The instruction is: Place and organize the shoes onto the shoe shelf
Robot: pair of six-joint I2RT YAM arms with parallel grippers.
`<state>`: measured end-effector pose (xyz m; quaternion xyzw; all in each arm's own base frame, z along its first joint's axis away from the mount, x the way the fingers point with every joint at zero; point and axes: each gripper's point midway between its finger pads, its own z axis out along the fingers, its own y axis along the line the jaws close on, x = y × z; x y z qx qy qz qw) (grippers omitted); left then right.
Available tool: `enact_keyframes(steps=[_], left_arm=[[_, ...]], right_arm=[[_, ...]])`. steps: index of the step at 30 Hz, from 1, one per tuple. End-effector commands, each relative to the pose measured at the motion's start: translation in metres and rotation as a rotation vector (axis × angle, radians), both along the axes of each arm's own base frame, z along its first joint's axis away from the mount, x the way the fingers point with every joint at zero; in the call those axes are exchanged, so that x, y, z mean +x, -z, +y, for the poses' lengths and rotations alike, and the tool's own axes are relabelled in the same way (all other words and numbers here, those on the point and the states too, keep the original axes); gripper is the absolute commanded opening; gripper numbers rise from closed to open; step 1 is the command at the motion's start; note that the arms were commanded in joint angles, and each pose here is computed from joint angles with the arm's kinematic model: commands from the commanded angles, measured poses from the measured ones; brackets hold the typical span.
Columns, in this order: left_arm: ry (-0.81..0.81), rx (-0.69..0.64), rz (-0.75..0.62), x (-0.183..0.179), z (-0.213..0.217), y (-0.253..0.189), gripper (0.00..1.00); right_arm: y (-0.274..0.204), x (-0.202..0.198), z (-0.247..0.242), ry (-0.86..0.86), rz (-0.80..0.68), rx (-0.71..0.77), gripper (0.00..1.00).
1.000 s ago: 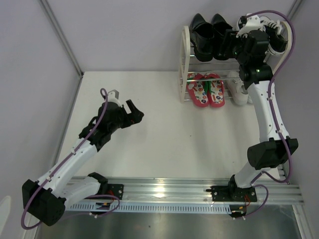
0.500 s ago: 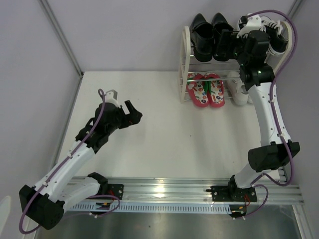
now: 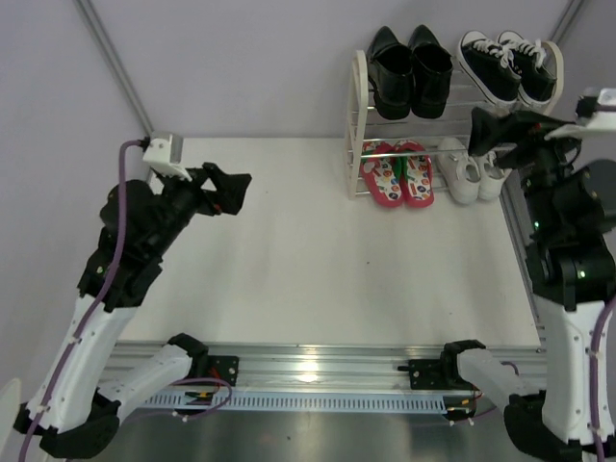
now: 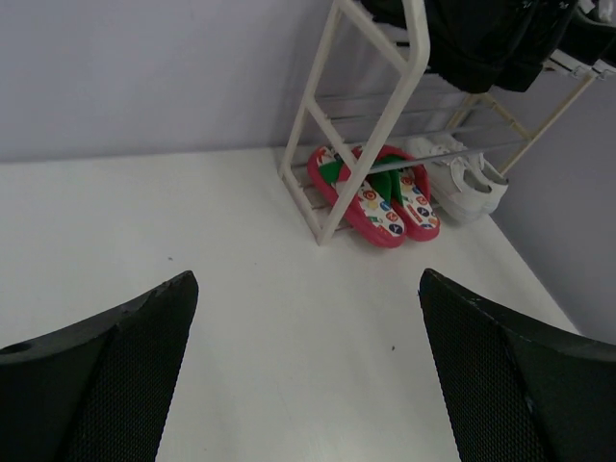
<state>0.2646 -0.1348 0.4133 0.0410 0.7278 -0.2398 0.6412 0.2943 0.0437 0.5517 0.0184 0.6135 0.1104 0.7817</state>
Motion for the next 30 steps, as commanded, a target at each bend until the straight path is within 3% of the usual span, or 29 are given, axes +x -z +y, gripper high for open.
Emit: enact_keyframes(steps=[1,5,9,12,20,26,30], left_arm=[[0.023,0.101,-0.099,-0.021,0.013,-0.022,0.99],[-0.041,0.129,-0.127,-0.034,0.033,-0.014,0.99],[-0.073,0.147,-0.068,-0.047,0.046,0.030,0.99],[-0.073,0.123,-0.055,-0.060,0.051,0.057,0.99],[-0.093,0.074,0.049,-0.076,0.057,0.123,0.99],[-0.163,0.115,0.165,-0.070,0.067,0.174,0.99],[-0.147,0.113,0.155,-0.069,0.063,0.180,0.99]], right_arm=[[0.038,-0.007,-0.009,0.050,0.126,0.059,0.99],[0.079,-0.035,-0.019,0.084,0.164,0.124,0.99],[0.147,-0.055,-0.014,0.048,0.212,0.183,0.99],[0.172,-0.076,-0.014,0.031,0.200,0.222,0.99],[0.290,-0.079,0.025,-0.162,0.344,0.311,0.99],[0.314,-0.083,0.022,-0.138,0.404,0.265,0.99],[0.316,-0.086,0.019,-0.124,0.411,0.292,0.99]])
